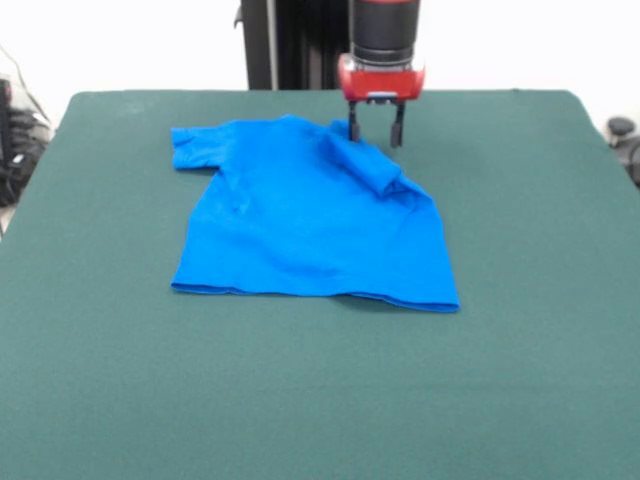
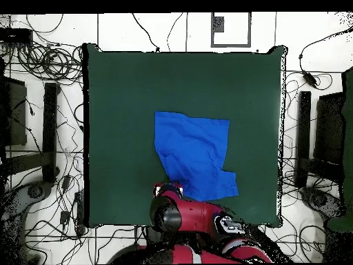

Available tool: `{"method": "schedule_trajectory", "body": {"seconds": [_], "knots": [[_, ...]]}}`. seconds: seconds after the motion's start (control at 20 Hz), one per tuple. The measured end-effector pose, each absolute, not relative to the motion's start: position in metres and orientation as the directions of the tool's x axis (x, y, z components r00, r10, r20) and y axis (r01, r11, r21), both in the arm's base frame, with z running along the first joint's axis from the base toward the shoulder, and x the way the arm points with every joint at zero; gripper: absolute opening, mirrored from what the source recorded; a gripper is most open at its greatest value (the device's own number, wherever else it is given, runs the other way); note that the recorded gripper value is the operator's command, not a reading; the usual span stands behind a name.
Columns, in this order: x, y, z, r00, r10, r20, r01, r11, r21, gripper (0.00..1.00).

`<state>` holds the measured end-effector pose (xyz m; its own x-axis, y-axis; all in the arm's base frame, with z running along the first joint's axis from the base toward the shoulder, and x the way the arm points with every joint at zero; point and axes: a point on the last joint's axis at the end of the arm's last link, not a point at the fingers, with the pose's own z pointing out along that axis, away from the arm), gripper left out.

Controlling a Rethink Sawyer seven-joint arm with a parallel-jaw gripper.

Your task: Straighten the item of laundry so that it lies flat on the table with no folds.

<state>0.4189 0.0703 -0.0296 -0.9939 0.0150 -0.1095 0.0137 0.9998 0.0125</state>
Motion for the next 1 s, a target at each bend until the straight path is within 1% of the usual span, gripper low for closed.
{"method": "schedule_trajectory", "body": {"seconds": [0.7,0.75,1.0], "knots": [[0.4145,0.0733,-0.0385,-0.992,0.010,-0.128,0.008,1.000,0.016,1.00],[0.4147,0.0720,-0.0385,-0.992,0.010,-0.129,0.008,1.000,0.014,0.00],[0.4151,0.0680,-0.0395,-0.991,0.017,-0.136,0.015,1.000,0.010,0.00]]}}
